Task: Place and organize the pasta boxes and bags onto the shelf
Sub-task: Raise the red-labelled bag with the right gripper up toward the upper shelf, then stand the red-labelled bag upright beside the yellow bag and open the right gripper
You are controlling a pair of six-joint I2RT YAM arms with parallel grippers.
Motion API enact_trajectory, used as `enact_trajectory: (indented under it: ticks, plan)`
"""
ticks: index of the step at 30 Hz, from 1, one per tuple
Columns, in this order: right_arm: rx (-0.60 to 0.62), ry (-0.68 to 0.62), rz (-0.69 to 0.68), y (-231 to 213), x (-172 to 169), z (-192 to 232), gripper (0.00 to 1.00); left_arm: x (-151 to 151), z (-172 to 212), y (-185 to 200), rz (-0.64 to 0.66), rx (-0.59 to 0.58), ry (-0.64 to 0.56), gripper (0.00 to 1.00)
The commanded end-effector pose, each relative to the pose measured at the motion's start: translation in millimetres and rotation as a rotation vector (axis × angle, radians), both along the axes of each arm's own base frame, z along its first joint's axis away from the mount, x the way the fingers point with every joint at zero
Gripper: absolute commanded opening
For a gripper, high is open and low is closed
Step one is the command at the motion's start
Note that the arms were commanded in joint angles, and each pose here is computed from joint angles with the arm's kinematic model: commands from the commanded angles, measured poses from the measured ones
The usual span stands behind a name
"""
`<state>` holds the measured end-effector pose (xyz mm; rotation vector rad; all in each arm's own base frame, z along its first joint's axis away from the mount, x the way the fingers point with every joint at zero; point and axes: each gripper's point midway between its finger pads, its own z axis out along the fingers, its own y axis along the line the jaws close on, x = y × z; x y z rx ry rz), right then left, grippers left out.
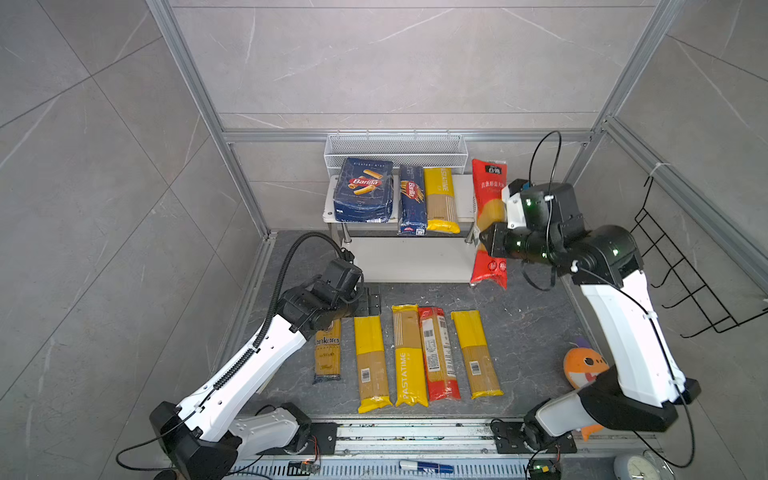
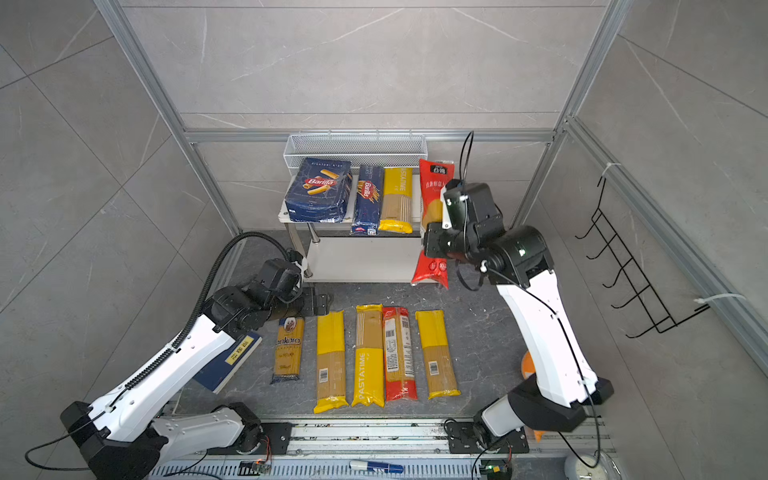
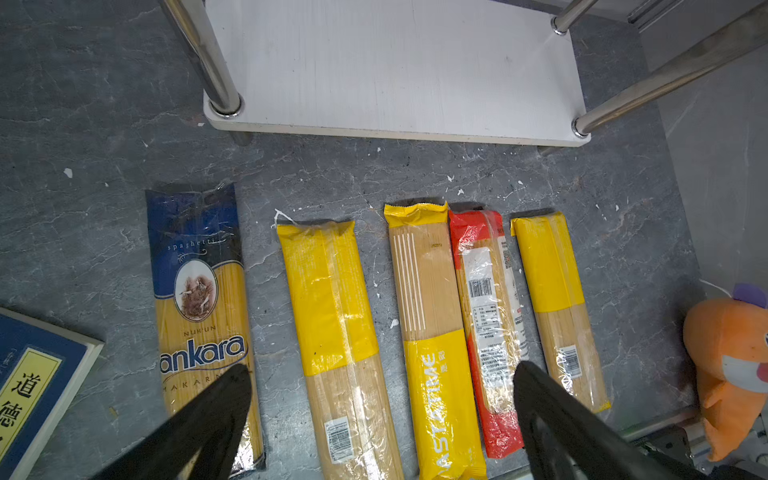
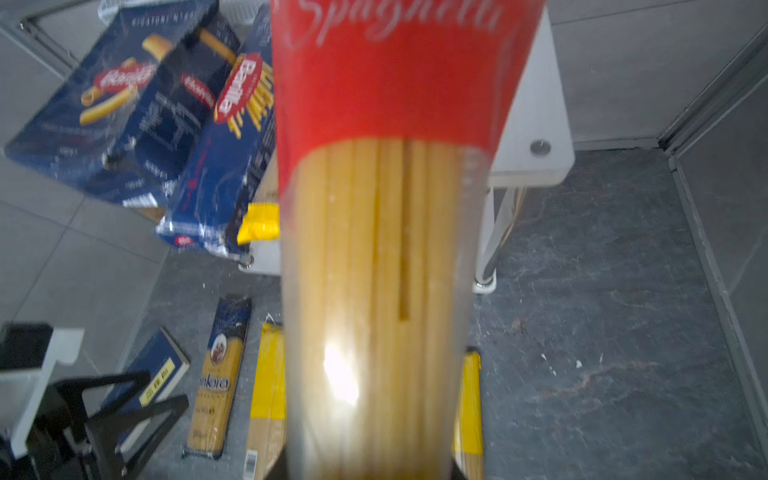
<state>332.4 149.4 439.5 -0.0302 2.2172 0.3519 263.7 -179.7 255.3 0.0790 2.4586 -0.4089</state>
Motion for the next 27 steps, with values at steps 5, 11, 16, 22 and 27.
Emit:
enact_trajectory:
  ticks: [5,11,16,22,27]
  plan:
    - [0.136,-0.164,0.048,-10,64,55,0.16,9,16,-1,-0.019,-0.010,-0.046,1.00]
    - [0.160,-0.175,0.062,-15,114,42,0.16,9,15,3,-0.009,-0.004,-0.038,1.00]
    - [0.191,-0.179,0.064,-22,136,36,0.16,11,12,3,-0.006,0.001,-0.029,1.00]
    - [0.206,-0.157,0.065,-27,157,20,0.16,12,8,1,-0.002,-0.003,-0.015,1.00]
    - [0.220,-0.134,0.075,-24,168,8,0.20,12,6,1,0.003,-0.011,-0.010,1.00]
